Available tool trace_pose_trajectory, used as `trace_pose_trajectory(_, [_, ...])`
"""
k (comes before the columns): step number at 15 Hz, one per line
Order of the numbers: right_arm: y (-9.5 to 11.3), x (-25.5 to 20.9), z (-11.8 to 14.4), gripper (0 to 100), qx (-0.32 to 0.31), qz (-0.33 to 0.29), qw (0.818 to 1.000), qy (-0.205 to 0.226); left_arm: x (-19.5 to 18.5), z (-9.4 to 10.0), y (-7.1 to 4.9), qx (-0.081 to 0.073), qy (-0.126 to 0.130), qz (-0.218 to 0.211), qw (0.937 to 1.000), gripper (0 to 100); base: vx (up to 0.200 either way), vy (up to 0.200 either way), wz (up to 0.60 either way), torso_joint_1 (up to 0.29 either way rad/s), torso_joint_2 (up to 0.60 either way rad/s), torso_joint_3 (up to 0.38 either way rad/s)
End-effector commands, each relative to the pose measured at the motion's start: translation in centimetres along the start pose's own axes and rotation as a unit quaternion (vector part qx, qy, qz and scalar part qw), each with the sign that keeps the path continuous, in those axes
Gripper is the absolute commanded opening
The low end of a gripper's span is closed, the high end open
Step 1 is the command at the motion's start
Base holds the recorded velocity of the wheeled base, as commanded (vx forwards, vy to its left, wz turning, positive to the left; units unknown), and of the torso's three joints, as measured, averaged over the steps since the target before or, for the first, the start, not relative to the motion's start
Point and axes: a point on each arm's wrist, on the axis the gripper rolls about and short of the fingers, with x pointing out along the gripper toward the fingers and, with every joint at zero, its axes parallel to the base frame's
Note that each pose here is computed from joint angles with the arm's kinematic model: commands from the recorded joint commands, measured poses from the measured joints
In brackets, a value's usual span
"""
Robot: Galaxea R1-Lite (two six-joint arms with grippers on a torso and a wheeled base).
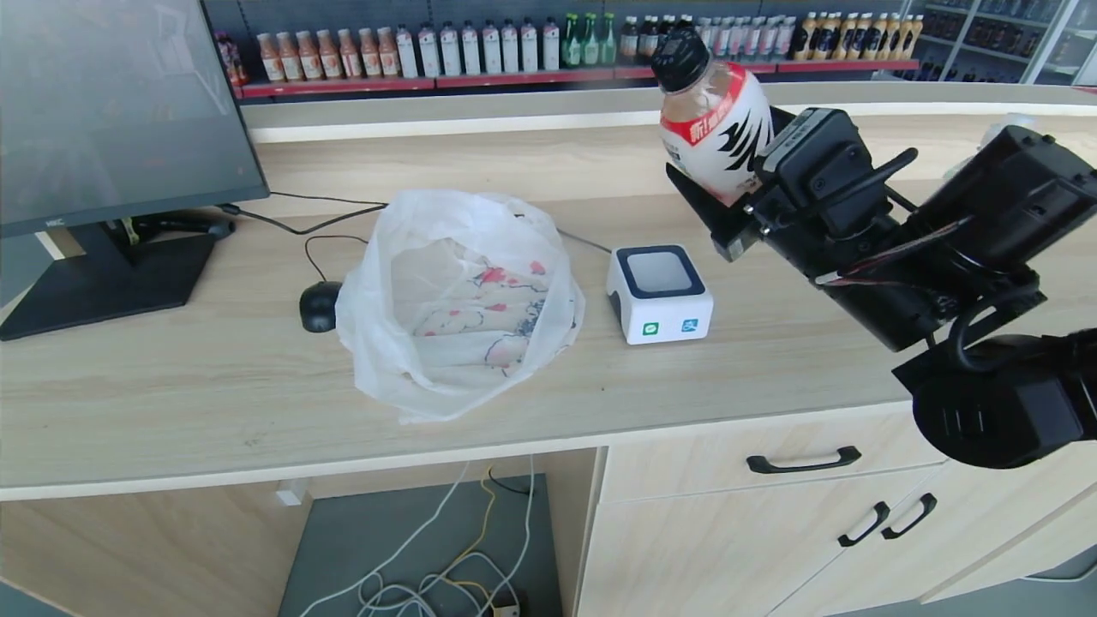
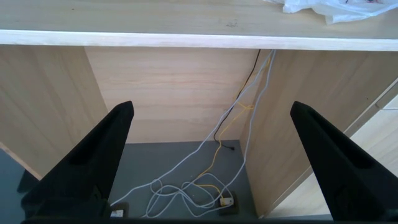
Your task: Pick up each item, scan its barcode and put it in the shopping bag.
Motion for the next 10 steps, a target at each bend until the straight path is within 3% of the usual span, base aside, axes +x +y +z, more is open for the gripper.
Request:
trace_pose_trajectory(1, [0.6, 0.8, -1.4, 0, -0.036, 0.016, 0.999, -0.012, 0.0, 0.0, 0.0, 0.0, 0.001, 0.0, 1.0, 100, 0.0, 0.0, 0.0, 0.0, 0.0, 0.0])
trace_pose_trajectory(5, [0.3, 1.9, -2.1, 0, -0.111, 0.031, 0.992, -0.06, 0.0, 0.0, 0.0, 0.0, 0.001, 0.0, 1.0, 100, 0.0, 0.0, 0.0, 0.0, 0.0, 0.0])
trace_pose_trajectory(10, [2.4, 2.5, -3.2, 0, -0.156, 0.058, 0.979, -0.117, 0.0, 0.0, 0.0, 0.0, 0.001, 0.0, 1.0, 100, 0.0, 0.0, 0.0, 0.0, 0.0, 0.0])
